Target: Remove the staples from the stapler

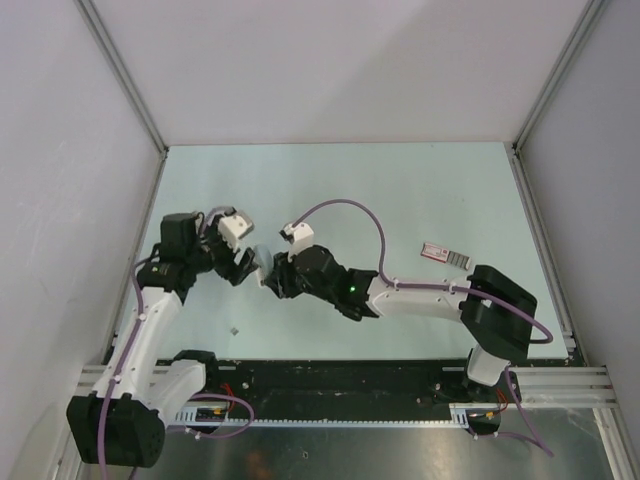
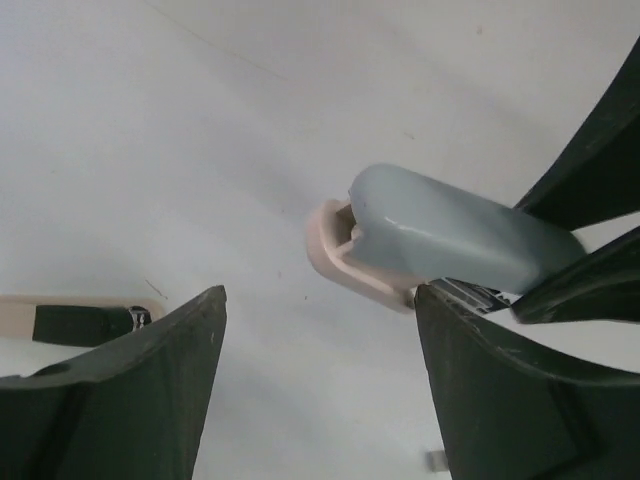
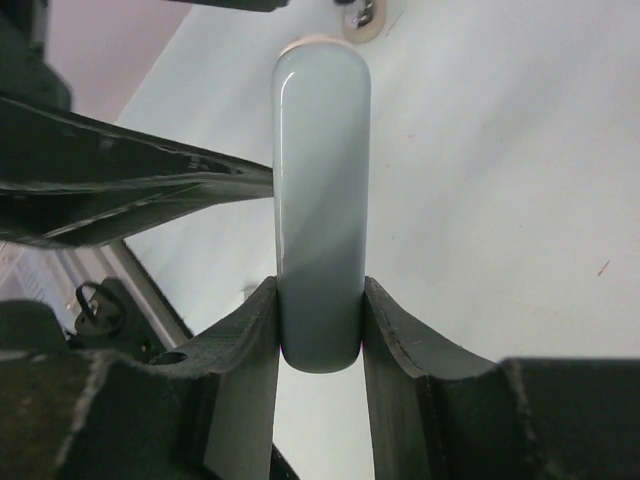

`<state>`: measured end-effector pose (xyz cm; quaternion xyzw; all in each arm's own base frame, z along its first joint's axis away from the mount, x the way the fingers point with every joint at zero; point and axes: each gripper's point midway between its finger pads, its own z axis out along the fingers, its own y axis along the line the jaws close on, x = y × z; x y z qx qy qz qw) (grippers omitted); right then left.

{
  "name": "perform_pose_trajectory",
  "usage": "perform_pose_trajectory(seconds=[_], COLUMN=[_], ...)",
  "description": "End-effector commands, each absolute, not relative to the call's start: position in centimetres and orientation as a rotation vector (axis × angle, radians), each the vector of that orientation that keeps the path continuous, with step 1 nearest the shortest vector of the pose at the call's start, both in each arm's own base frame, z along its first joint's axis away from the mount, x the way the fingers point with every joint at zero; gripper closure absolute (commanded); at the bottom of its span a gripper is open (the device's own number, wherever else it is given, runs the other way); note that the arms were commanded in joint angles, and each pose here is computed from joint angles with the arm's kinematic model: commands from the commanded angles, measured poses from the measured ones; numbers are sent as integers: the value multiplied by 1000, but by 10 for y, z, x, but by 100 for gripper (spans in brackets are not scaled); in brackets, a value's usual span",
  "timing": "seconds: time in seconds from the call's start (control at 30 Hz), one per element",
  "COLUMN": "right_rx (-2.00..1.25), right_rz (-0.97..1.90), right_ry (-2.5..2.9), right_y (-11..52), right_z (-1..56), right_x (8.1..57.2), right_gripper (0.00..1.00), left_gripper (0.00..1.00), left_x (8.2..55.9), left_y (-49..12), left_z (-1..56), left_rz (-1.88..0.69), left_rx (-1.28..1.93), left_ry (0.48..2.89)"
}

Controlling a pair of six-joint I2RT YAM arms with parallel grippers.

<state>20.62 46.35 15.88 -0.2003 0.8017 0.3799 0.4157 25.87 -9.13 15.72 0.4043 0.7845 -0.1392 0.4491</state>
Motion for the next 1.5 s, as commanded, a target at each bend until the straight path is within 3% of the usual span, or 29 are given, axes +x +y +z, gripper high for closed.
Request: perform_pose_trajectory(seconds=[0.0,0.27,0.6,0.67,0.8,1.0,1.3,1.47], right_rx=[-516,-666,-888,-897,-884,-872,-821,-798], right_rz=[883,692,414,418,460,570,759,868], right_ry=[2061,2209,2282,2284,2282,2249,2106,2014], right_y=[467,467,504,510,521,533,532,520], right_z=[155,108,69,67,68,83,142,184], right_x=[213,210,200,198,197,193,187,181], right_gripper=[100,100,99,87,53,26,23,25], left_gripper=[19,11,8,8,8,9,14,27], left_x=[279,326,342,346,352,364,381,394], left_y=[-92,-15,13,23,35,43,47,46], left_z=[214,214,184,173,149,122,94,83], left_rz=[-468,-160,-53,-4,52,85,96,75], left_rx=[673,227,38,-15,-91,-168,-216,-208], left_ry=[1938,2057,2129,2165,2226,2298,2378,2401])
